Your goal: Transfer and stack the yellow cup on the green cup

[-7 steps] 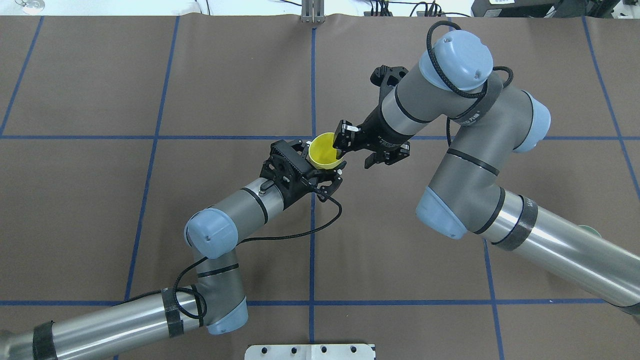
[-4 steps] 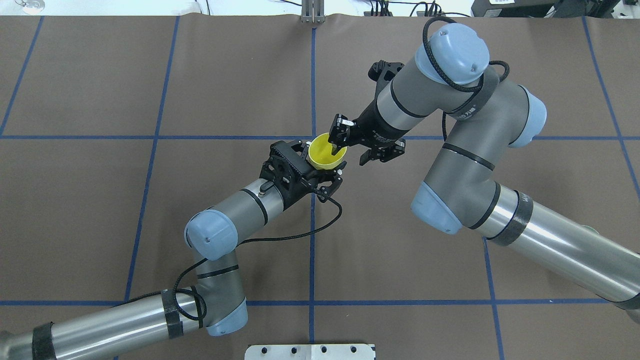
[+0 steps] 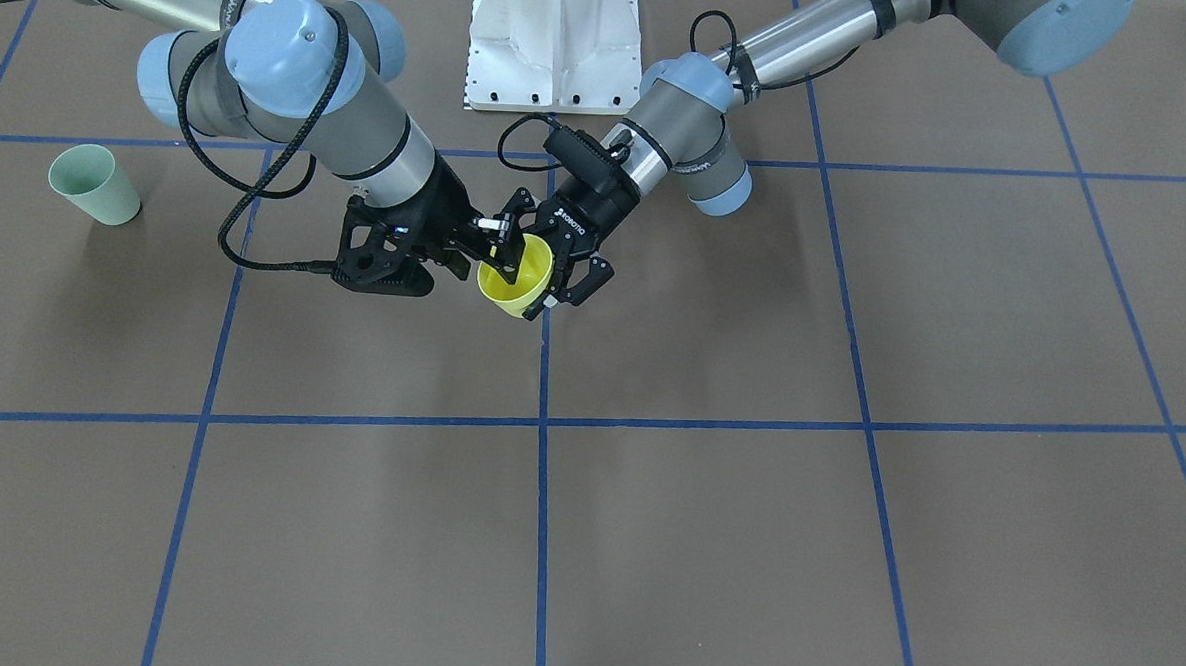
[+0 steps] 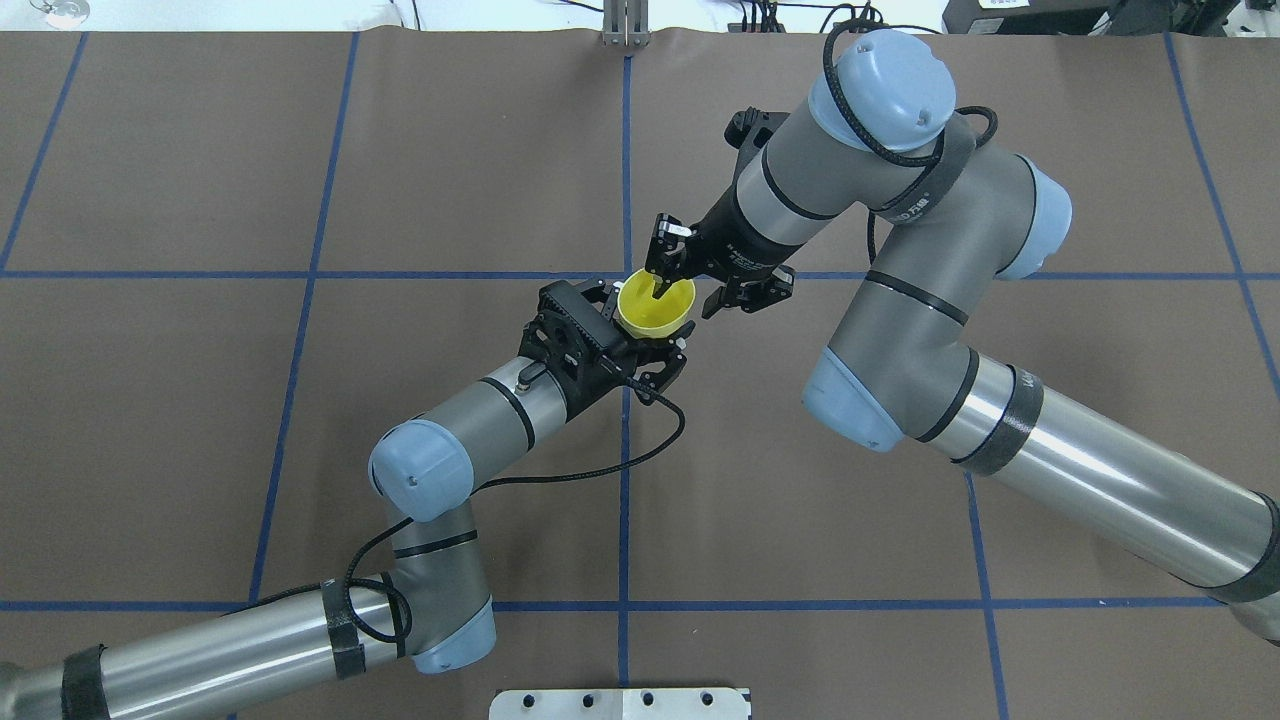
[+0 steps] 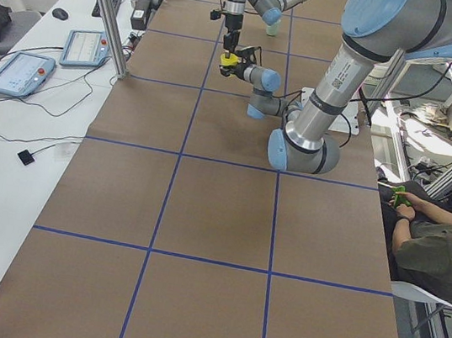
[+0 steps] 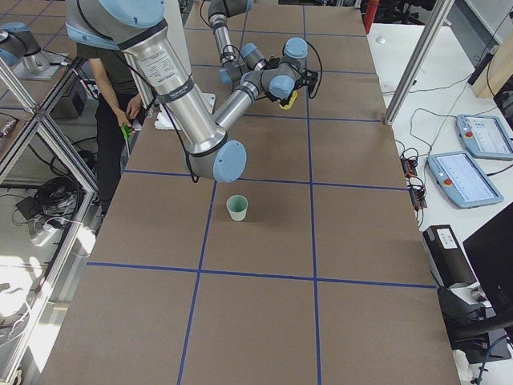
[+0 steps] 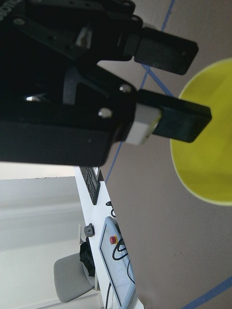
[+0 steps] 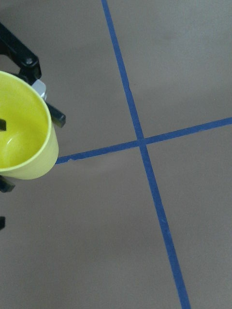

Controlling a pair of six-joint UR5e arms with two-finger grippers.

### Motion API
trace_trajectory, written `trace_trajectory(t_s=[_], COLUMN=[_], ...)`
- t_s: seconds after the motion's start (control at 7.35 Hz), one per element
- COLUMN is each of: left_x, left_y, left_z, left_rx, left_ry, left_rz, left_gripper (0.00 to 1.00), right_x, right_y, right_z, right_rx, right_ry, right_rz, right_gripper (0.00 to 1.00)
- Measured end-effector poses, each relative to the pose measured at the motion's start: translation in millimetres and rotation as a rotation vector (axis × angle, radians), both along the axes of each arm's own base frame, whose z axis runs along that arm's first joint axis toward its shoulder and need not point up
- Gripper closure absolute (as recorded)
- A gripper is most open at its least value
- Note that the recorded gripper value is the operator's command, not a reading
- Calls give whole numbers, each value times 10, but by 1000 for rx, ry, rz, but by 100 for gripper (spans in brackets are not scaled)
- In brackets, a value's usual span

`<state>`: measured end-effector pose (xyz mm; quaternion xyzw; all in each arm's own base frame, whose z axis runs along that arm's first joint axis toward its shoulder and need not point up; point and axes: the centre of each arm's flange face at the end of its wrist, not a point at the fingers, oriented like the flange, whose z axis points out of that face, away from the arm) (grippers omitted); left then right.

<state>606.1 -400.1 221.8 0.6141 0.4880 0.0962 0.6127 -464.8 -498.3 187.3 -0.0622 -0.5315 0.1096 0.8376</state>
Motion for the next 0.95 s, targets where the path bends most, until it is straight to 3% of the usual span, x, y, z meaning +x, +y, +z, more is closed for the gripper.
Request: trace_trajectory(t_s=[0.41, 0.95], left_x=[-5, -5], left_y=[2, 20], left_z=[-9, 11], left_rx=[5, 5], left_ry=[-2, -4], left_rz=[-1, 1], left_gripper=[53, 53], right_x=[74, 127], right_y=[-61, -89], right_z=[-35, -19], right_rx=[-15, -22], right_ry=[-12, -16], right_rz=[-1, -3], right_gripper=[64, 62])
